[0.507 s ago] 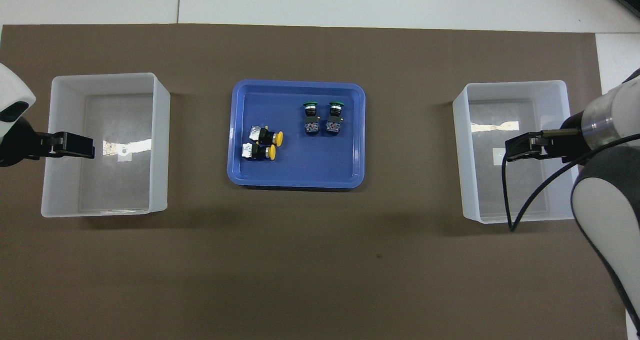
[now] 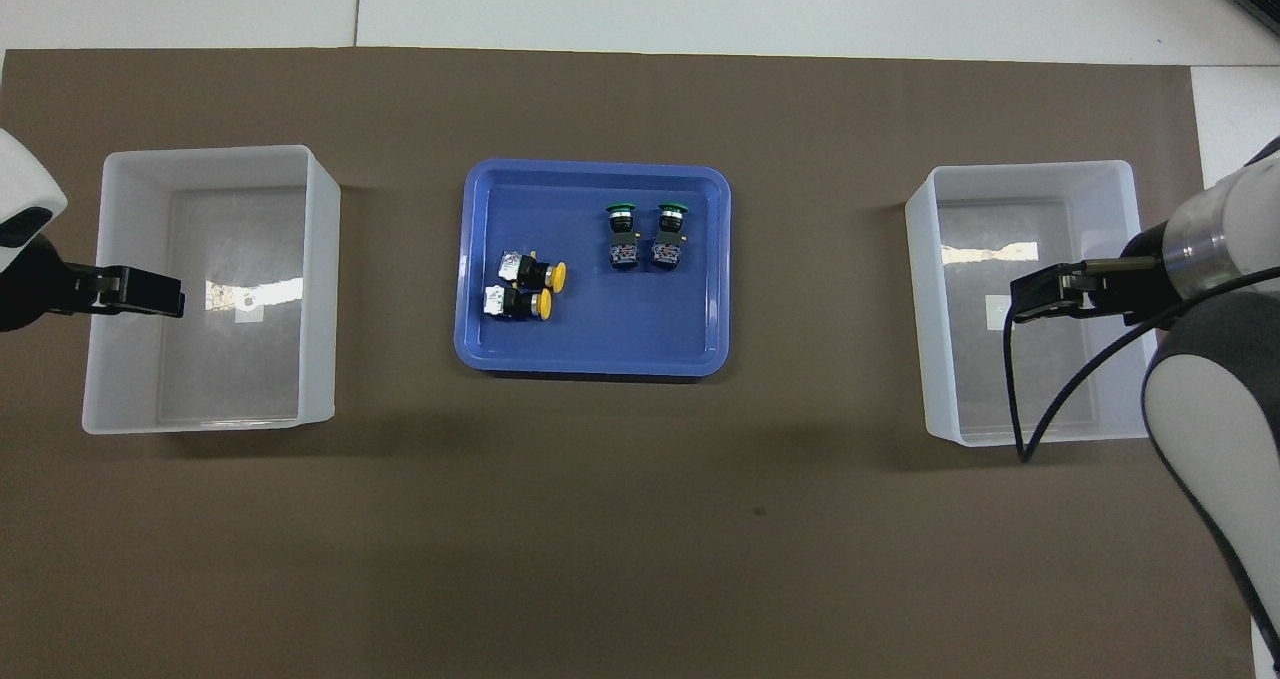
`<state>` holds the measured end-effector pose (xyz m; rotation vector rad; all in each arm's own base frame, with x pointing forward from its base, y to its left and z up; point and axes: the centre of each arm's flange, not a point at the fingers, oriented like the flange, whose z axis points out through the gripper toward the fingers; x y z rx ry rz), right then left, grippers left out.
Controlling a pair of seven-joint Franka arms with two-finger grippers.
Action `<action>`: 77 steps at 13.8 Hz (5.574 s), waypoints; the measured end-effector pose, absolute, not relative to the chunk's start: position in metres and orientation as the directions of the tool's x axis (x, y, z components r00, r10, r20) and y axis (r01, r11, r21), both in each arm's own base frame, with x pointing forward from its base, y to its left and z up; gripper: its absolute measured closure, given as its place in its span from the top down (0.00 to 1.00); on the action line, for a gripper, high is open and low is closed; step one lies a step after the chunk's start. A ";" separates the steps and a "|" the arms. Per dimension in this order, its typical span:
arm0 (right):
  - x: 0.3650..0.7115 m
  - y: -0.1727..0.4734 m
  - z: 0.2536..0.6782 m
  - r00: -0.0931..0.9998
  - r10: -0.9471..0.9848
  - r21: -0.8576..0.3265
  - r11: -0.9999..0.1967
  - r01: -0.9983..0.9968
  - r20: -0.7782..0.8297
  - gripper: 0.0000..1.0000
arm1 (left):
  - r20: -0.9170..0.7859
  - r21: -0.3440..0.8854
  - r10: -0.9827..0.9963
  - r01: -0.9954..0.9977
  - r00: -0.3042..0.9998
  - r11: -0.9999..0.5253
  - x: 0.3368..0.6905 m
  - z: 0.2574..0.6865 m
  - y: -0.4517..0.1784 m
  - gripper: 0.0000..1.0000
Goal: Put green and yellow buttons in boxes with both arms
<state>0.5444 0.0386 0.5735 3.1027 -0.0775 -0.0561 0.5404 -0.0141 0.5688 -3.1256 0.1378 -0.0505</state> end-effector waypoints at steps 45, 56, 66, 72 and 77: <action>0.544 0.039 0.574 0.998 -0.051 0.038 -0.998 -0.049 -0.035 1.00 | 0.005 0.121 0.897 0.890 0.442 -0.440 0.542 0.325 -0.294 1.00; 0.544 0.039 0.574 0.998 -0.051 0.038 -0.998 -0.049 -0.035 1.00 | 0.005 0.102 0.883 0.878 0.469 -0.467 0.529 0.292 -0.322 1.00; 0.544 0.039 0.573 0.998 -0.050 0.039 -0.998 -0.049 -0.037 1.00 | 0.004 0.198 0.907 0.889 0.421 -0.414 0.554 0.292 -0.303 0.95; 0.550 0.064 0.573 0.999 0.026 0.026 -0.999 0.026 0.028 1.00 | 0.004 0.196 0.907 0.889 0.421 -0.413 0.553 0.291 -0.303 0.62; 0.578 0.159 0.519 0.988 0.054 -0.020 -0.998 0.057 0.145 1.00 | 0.003 0.203 0.907 0.888 0.421 -0.413 0.554 0.291 -0.303 0.33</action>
